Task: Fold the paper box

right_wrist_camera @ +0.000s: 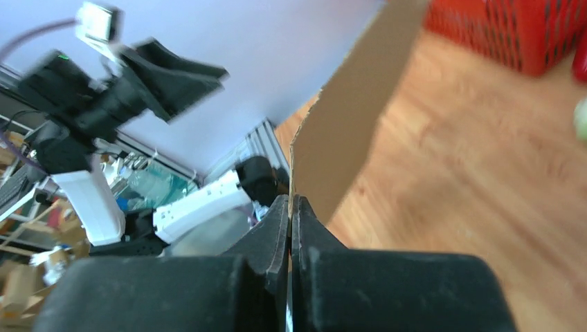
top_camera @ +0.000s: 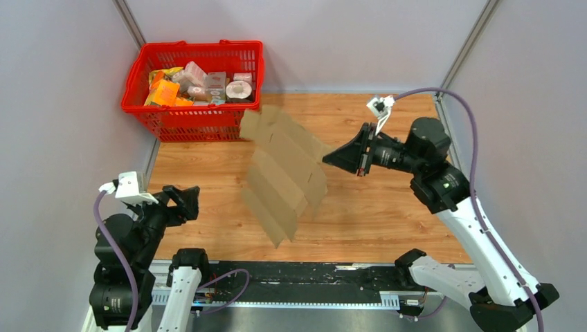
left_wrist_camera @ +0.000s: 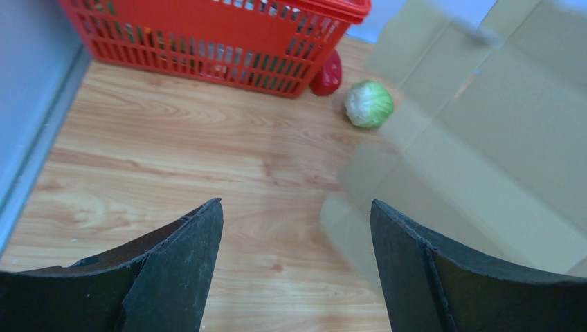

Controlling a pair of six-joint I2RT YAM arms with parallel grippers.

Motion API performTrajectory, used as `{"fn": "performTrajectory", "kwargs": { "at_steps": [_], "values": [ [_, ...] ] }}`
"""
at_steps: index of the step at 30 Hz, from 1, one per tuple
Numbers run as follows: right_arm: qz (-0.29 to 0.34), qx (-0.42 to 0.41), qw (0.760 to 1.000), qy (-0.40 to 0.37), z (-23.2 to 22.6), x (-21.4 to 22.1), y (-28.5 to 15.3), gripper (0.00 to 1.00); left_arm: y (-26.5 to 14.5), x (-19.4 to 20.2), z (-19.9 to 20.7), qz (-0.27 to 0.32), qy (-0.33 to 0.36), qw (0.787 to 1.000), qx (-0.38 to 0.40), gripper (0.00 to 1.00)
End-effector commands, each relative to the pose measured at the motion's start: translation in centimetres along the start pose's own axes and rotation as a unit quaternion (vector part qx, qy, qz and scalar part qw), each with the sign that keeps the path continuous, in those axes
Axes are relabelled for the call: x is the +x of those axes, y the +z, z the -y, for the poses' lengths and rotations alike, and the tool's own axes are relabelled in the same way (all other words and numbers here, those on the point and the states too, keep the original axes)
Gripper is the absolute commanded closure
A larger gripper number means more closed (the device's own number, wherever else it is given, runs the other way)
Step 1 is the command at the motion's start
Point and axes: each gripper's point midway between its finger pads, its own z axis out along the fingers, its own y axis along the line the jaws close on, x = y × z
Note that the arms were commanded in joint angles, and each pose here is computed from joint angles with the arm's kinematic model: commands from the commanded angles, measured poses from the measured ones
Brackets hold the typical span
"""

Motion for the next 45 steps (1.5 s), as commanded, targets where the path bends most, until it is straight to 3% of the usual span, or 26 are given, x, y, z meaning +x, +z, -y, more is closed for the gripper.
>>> {"fn": "performTrajectory", "kwargs": {
  "at_steps": [1, 6, 10, 14, 21, 33, 37, 41, 45],
  "values": [
    [-0.076, 0.019, 0.993, 0.091, 4.3, 6.9, 1.2, 1.00, -1.0, 0.0, -2.2, -0.004, 0.039, 0.998, -0.057, 0.14],
    [-0.155, 0.101, 0.976, 0.111, 12.0, 13.0, 2.3, 1.00, 1.1, 1.5, -0.9, -0.023, 0.044, 0.999, -0.001, 0.11],
    [-0.210, 0.132, 0.965, 0.083, 17.7, 16.2, 3.3, 1.00, 4.7, 5.4, 0.5, -0.091, 0.018, 0.994, 0.064, 0.08],
    [-0.281, 0.142, 0.942, 0.114, 21.6, 19.5, 4.5, 1.00, 8.2, 8.8, 2.0, -0.163, -0.026, 0.978, 0.128, 0.08],
    [-0.285, 0.127, 0.945, 0.103, 22.5, 19.4, 5.8, 1.00, 14.2, 11.4, 2.7, -0.233, -0.073, 0.959, 0.147, 0.17],
    [-0.263, 0.116, 0.953, 0.094, 23.0, 18.3, 5.3, 1.00, 19.6, 16.3, 3.1, -0.367, 0.035, 0.926, 0.076, 0.42],
    [-0.255, 0.107, 0.957, 0.091, 22.8, 18.1, 5.4, 1.00, 19.7, 17.7, 2.9, -0.379, 0.053, 0.922, 0.063, 0.40],
    [-0.258, 0.102, 0.956, 0.096, 22.9, 18.4, 5.6, 1.00, 20.1, 18.2, 4.4, -0.391, 0.042, 0.915, 0.090, 0.27],
    [-0.253, 0.089, 0.959, 0.095, 22.4, 18.0, 5.8, 1.00, 20.8, 19.1, 5.4, -0.423, 0.032, 0.900, 0.101, 0.27]
  ]
}}
